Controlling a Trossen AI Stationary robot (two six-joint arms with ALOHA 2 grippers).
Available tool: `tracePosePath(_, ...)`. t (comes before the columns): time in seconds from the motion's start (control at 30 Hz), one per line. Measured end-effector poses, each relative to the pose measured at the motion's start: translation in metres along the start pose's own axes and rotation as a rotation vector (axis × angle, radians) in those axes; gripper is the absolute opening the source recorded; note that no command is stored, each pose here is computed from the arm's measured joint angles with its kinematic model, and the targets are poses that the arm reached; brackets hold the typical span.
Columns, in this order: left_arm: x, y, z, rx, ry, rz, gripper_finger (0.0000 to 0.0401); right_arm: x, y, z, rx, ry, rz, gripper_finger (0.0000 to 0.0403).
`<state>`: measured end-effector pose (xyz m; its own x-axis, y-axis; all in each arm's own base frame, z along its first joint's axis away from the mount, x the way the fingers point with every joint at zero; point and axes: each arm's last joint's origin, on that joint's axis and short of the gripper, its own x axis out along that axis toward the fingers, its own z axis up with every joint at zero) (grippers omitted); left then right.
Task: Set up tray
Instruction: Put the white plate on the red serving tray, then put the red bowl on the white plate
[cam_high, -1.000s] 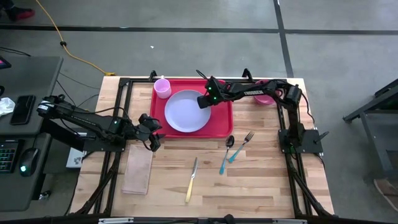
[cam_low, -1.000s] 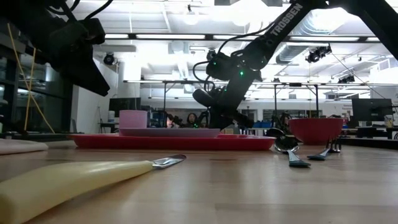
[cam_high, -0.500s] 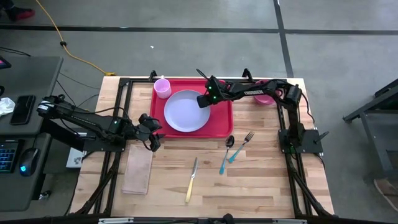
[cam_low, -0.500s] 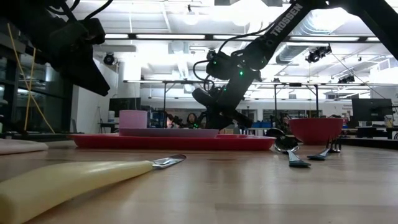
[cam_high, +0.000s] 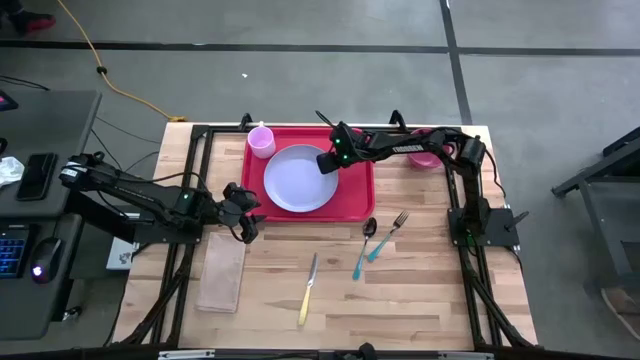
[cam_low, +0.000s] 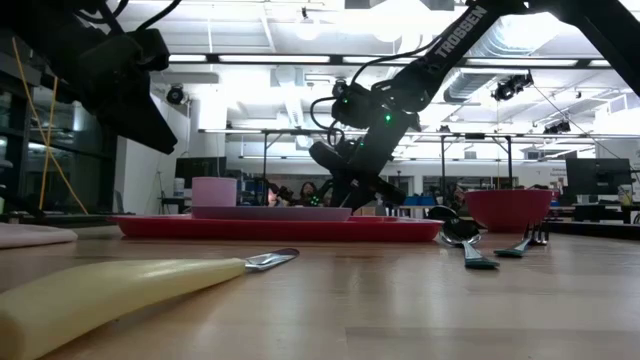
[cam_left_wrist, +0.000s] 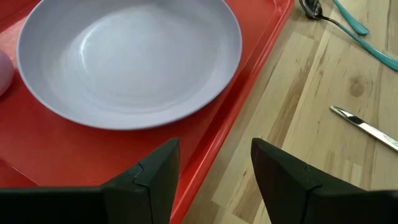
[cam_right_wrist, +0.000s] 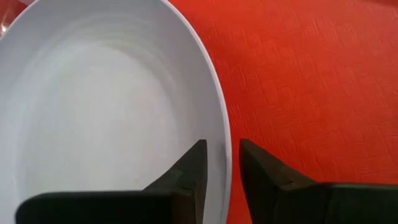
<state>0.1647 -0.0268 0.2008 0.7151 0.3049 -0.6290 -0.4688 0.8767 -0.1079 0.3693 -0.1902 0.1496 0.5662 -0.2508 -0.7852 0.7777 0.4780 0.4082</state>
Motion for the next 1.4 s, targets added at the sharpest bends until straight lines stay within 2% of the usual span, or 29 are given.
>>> tracePosePath(0.4,0.0,0.0,0.0,0.0,0.0,0.0,0.023,0.0,0.0,0.0,0.0,0.001,0.009,0.0072)
tracePosePath(0.67,0.0,0.0,0.0,0.0,0.0,0.0,0.023,0.0,0.004,0.003,-0.002,-0.021,0.058,0.0071)
tracePosePath(0.97,0.0,0.0,0.0,0.0,0.0,0.0,0.023,-0.002,-0.002,0.009,0.013,-0.025,0.061,0.0071)
tracePosePath(1.4,0.0,0.0,0.0,0.001,0.001,0.0,0.023,-0.039,-0.007,0.035,-0.011,-0.133,0.072,0.0071)
